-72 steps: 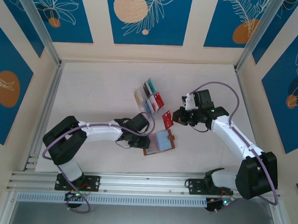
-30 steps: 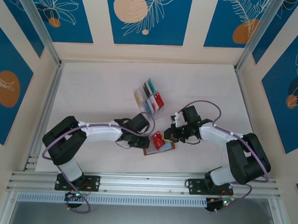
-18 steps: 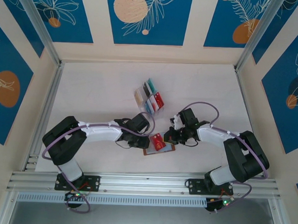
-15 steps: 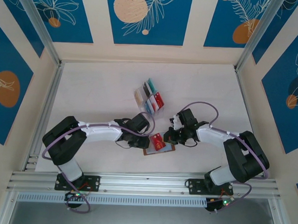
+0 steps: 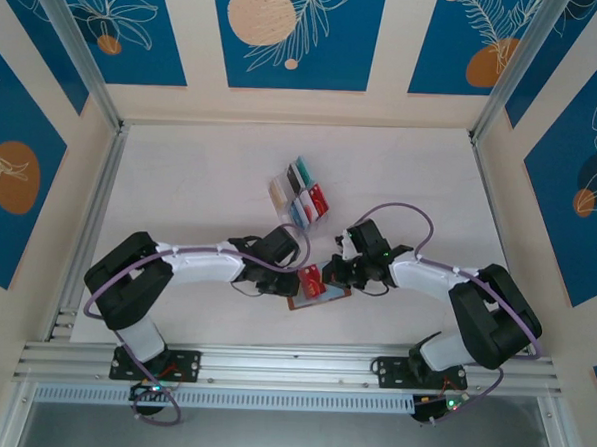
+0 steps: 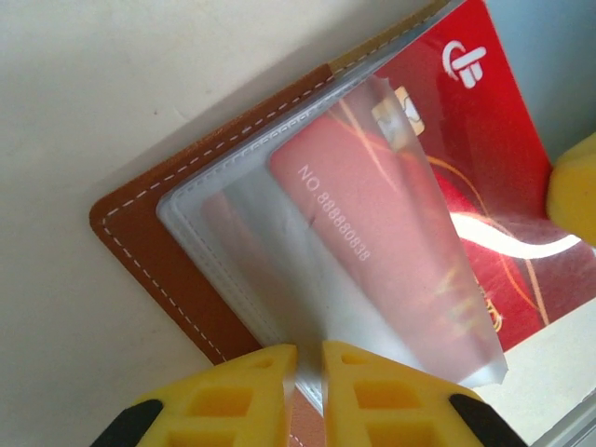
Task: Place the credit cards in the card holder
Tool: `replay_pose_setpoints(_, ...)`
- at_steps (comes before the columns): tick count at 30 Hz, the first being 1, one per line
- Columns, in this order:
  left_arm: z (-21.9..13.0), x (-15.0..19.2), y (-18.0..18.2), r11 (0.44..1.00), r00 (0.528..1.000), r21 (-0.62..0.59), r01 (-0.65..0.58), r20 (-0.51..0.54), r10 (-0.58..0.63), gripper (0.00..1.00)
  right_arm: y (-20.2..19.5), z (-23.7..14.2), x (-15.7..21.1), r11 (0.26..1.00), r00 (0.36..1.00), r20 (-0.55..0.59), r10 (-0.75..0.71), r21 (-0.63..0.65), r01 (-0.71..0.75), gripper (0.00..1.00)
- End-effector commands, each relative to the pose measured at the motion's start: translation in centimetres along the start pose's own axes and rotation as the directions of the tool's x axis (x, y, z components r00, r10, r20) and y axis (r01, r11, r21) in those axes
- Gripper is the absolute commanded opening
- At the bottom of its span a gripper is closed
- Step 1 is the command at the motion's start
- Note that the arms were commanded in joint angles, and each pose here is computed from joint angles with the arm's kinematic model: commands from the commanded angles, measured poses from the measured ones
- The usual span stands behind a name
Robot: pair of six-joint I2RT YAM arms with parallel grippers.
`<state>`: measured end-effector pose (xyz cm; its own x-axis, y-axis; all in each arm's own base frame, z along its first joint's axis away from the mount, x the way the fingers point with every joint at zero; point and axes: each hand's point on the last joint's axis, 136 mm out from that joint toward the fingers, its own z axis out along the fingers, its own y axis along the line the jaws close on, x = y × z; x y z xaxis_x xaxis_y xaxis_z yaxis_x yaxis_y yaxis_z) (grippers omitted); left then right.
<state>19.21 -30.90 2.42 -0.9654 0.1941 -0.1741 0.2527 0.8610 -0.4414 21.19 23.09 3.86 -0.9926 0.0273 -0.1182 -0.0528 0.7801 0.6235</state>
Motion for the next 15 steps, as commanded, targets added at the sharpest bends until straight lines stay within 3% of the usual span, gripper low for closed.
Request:
replay_pose_setpoints(1,0.8,2.2,2.6,0.996,0.998,-0.088,0.033,-0.058,-0.038,0.16,0.2,0.4,0.5,1.000,1.000,-0.012,-0.002,0.008,0.002,0.00)
replay_pose_setpoints(15,0.4,1.6,1.5,0.998,0.999,-0.047,0.032,-0.041,-0.034,0.16,1.5,2.4,1.6,1.000,0.998,-0.065,-0.005,-0.005,0.005,0.00)
